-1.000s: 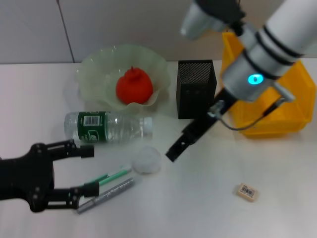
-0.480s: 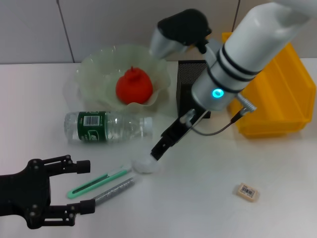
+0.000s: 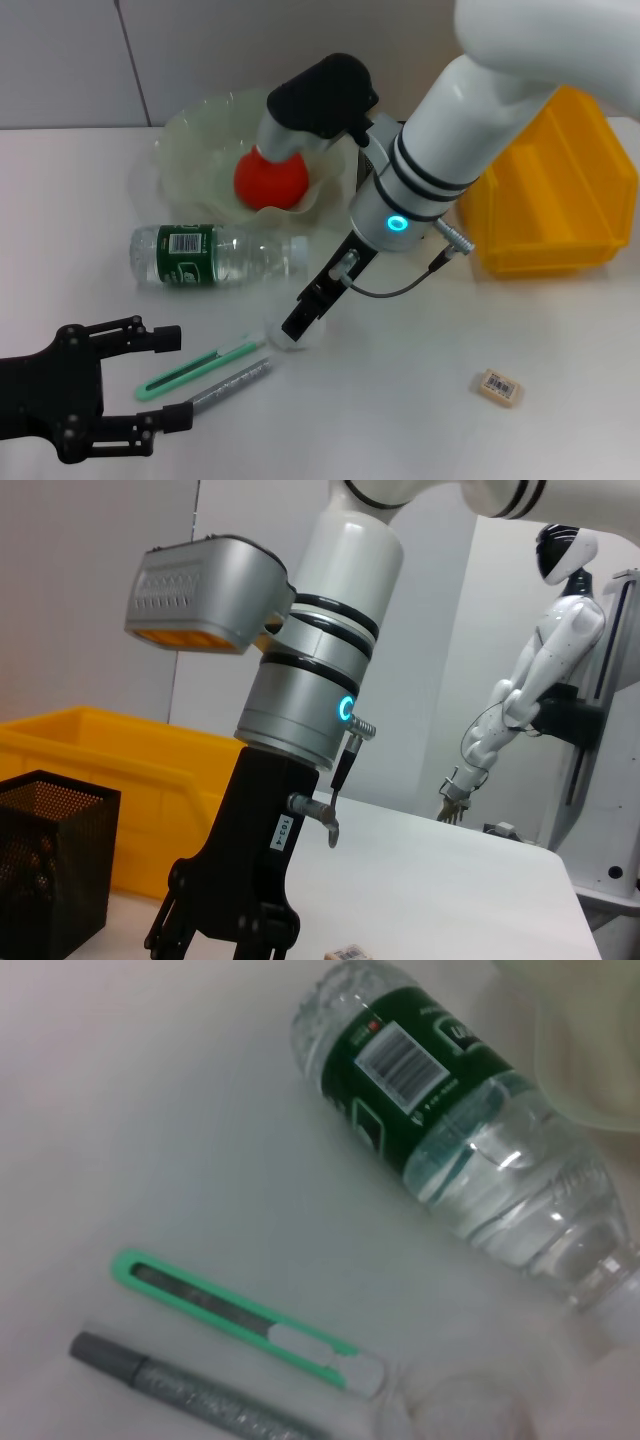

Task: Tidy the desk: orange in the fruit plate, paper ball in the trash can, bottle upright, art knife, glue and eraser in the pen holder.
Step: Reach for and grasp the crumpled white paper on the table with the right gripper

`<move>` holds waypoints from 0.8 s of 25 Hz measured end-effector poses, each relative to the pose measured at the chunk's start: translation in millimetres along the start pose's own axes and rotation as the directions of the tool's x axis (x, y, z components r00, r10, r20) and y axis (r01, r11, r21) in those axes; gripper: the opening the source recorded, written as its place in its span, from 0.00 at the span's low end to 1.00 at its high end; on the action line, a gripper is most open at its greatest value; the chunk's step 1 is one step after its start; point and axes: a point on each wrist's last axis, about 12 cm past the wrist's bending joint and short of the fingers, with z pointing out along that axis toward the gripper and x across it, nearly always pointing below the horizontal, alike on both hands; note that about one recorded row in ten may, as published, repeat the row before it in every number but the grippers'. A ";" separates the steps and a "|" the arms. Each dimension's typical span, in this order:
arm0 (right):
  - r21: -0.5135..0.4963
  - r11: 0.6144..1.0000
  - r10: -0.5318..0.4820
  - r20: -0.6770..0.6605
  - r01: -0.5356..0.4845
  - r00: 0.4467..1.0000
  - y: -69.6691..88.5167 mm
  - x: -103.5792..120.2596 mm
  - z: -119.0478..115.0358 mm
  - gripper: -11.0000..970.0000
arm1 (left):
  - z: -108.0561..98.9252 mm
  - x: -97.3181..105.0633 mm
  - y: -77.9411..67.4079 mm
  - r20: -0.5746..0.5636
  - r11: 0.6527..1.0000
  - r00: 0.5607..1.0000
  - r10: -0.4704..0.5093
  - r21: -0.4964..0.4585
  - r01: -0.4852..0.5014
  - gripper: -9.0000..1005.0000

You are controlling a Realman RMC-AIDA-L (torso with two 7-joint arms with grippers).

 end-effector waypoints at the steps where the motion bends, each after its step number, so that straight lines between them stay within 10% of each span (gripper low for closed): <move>1: 0.009 1.000 -0.003 0.002 0.003 1.000 0.5 -0.2 1.5 0.72 | 0.1 0.4 0.2 -0.001 1.000 1.000 -0.001 -0.004 0.001 0.81; 20: 0.000 1.000 -0.009 0.033 0.009 0.999 7.1 0.2 12.3 0.71 | 1.9 9.2 -1.2 -0.003 1.000 1.000 -0.001 -0.019 0.001 0.81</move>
